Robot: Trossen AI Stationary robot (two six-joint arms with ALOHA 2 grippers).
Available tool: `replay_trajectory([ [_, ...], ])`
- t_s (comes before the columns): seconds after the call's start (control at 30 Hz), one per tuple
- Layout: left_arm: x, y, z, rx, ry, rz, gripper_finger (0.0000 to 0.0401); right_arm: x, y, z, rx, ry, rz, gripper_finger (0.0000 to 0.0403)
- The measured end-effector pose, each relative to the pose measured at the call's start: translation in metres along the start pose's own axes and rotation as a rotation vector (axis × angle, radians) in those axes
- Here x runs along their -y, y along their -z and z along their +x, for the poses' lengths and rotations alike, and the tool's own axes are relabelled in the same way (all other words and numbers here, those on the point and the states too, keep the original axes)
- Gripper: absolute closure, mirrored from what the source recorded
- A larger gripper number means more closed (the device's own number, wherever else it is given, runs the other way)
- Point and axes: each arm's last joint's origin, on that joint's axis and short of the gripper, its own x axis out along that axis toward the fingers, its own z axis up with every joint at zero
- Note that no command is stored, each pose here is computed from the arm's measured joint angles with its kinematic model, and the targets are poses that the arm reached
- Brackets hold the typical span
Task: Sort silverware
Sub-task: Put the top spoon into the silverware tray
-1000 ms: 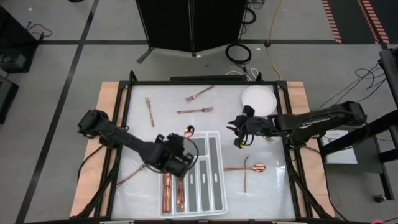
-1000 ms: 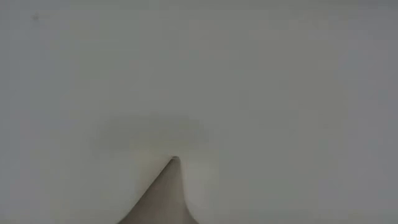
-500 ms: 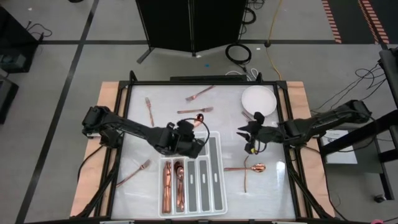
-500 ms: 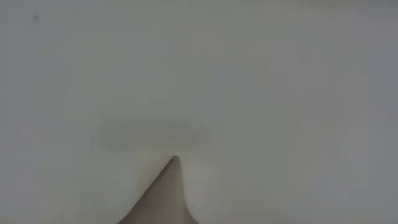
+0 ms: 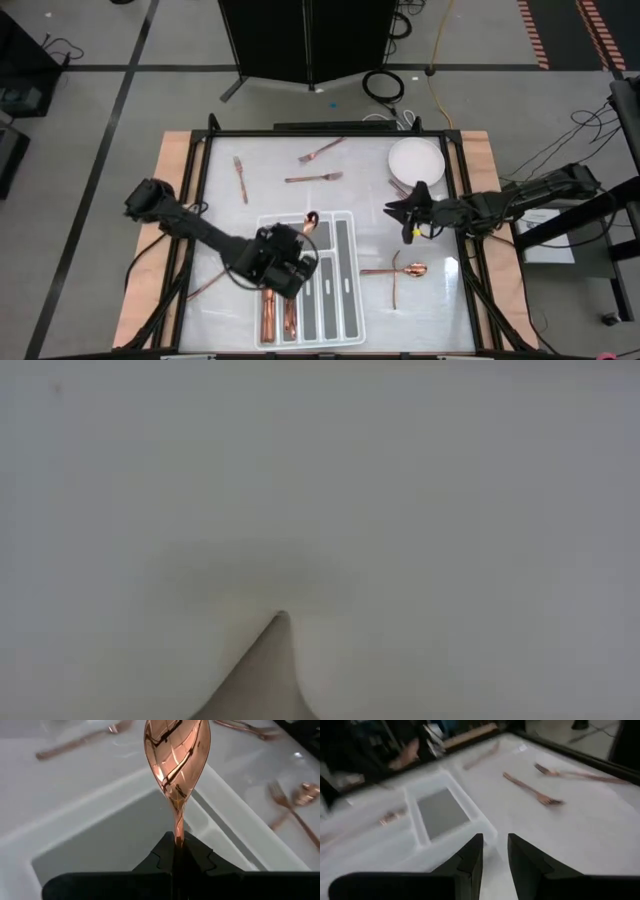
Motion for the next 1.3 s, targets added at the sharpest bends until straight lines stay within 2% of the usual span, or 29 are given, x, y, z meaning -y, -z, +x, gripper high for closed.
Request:
replay_trajectory([
  [0.13, 0.004, 0.027, -0.022, -0.039, 0.064, -0.094, 0.0386, -0.003, 0.000, 0.005, 0.049, -0.035, 0.029, 0.0323],
  [0.3, 0.005, 0.054, -0.046, -0.025, 0.129, -0.286, 0.0386, -0.008, -0.008, 0.008, 0.128, -0.059, 0.003, 0.0323],
  [0.4, 0.006, 0.071, -0.049, 0.003, 0.145, -0.360, 0.0386, -0.010, -0.013, 0.008, 0.174, -0.083, -0.027, 0.0323],
  [0.5, 0.011, 0.093, -0.041, 0.040, 0.165, -0.454, 0.0386, -0.012, -0.011, 0.008, 0.141, -0.155, -0.059, 0.0323],
  [0.63, 0.012, 0.114, -0.026, 0.049, 0.134, -0.463, 0.0386, -0.015, -0.005, 0.008, 0.036, -0.290, -0.102, 0.0323],
  [0.83, 0.013, 0.122, -0.017, 0.075, 0.127, -0.483, 0.0386, -0.018, 0.006, 0.006, -0.124, -0.444, -0.120, 0.0323],
  [1.1, 0.021, 0.130, -0.017, -0.033, 0.155, -0.542, 0.0389, -0.025, 0.015, 0.001, -0.195, -0.505, -0.147, 0.0323],
  [1.3, 0.020, 0.126, -0.011, -0.126, 0.084, -0.514, 0.0389, -0.030, 0.018, -0.003, -0.206, -0.538, -0.170, 0.0323],
])
